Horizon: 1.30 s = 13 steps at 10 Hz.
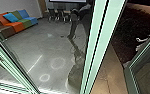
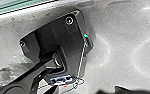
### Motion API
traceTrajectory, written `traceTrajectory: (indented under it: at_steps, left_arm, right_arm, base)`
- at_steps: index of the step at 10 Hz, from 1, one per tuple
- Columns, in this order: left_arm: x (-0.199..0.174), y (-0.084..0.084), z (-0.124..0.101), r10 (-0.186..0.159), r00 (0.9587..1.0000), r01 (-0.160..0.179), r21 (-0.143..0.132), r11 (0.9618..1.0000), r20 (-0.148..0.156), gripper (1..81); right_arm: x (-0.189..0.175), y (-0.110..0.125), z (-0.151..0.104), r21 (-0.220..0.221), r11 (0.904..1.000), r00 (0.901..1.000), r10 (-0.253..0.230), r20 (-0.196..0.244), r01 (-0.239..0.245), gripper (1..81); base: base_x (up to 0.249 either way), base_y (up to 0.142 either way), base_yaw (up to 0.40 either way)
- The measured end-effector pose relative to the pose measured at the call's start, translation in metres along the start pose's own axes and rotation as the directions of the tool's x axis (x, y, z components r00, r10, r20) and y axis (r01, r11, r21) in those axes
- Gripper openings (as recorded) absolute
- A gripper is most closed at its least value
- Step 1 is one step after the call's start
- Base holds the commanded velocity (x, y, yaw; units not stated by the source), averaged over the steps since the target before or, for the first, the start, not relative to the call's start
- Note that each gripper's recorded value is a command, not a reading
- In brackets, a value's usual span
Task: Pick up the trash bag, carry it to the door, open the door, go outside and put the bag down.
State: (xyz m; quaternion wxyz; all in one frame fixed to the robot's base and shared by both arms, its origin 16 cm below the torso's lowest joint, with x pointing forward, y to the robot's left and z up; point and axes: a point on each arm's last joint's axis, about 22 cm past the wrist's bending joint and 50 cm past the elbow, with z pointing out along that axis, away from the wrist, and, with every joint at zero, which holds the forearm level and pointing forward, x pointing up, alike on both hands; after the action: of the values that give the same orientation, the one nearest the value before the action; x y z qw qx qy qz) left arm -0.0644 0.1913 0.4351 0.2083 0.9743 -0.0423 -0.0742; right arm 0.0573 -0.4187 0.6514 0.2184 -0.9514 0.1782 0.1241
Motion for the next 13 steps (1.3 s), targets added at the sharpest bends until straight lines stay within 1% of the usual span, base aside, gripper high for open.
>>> traceTrajectory:
  at_steps: [1,2,3,4,5,6,7,8,9,10,11,13]
  left_arm:
    - [0.010,-0.001,-0.002,0.012,0.9997,-0.012,0.003,0.9999,-0.023,1.0]
    - [0.019,-0.006,-0.006,0.024,0.9986,-0.023,0.011,0.9997,-0.048,1.0]
    - [0.029,-0.010,-0.009,0.036,0.9967,-0.034,0.021,0.9992,-0.073,1.0]
    - [0.042,-0.010,-0.011,0.047,0.9939,-0.045,0.024,0.9987,-0.100,1.0]
    - [0.050,-0.010,-0.012,0.054,0.9921,-0.051,0.025,0.9984,-0.114,1.0]
    - [0.053,-0.011,-0.013,0.057,0.9911,-0.054,0.027,0.9981,-0.120,1.0]
    - [0.056,-0.012,-0.014,0.059,0.9906,-0.056,0.030,0.9980,-0.123,1.0]
    - [0.060,-0.015,-0.015,0.061,0.9900,-0.057,0.033,0.9978,-0.127,1.0]
    - [0.065,-0.016,-0.016,0.064,0.9892,-0.060,0.036,0.9976,-0.132,1.0]
    - [0.070,-0.018,-0.017,0.067,0.9882,-0.062,0.041,0.9972,-0.138,1.0]
    - [0.075,-0.022,-0.018,0.071,0.9872,-0.065,0.048,0.9967,-0.142,1.0]
    - [0.076,-0.028,-0.017,0.077,0.9867,-0.067,0.070,0.9953,-0.143,1.0]
  right_arm:
    - [-0.007,-0.023,0.020,0.059,0.9982,0.9996,-0.008,-0.028,0.009,81.1]
    - [-0.015,-0.050,0.046,0.125,0.9921,0.9988,-0.011,-0.048,0.016,81.1]
    - [-0.023,-0.064,0.066,0.159,0.9871,0.9981,-0.006,-0.062,0.016,81.1]
    - [-0.026,-0.069,0.081,0.171,0.9852,0.9970,-0.003,-0.078,0.016,81.1]
    - [-0.030,-0.070,0.099,0.175,0.9845,0.9965,0.005,-0.084,0.009,81.1]
    - [-0.038,-0.073,0.113,0.179,0.9839,0.9972,0.010,-0.074,0.004,81.1]
    - [-0.045,-0.079,0.132,0.187,0.9823,0.9973,0.022,-0.070,-0.008,81.1]
    - [-0.049,-0.079,0.150,0.182,0.9832,0.9968,0.034,-0.072,-0.020,81.1]
    - [-0.054,-0.076,0.163,0.175,0.9841,0.9960,0.047,-0.076,-0.033,81.1]
    - [-0.067,-0.069,0.182,0.156,0.9865,0.9958,0.061,-0.067,-0.050,81.1]
    - [-0.073,-0.066,0.198,0.141,0.9883,0.9953,0.069,-0.067,-0.059,81.1]
    - [-0.072,-0.072,0.226,0.121,0.9911,0.9943,0.066,-0.084,-0.055,81.1]
  base:
    - [0.000,0.000,0.000]
    - [0.000,0.000,0.000]
    - [0.000,0.000,0.000]
    - [0.000,0.000,0.000]
    - [0.000,0.000,0.000]
    - [0.000,0.000,0.000]
    - [0.000,0.000,0.000]
    - [0.000,0.000,0.000]
    - [0.000,0.000,0.000]
    - [0.000,0.000,0.000]
    - [0.000,0.000,0.000]
    - [0.000,0.000,0.000]
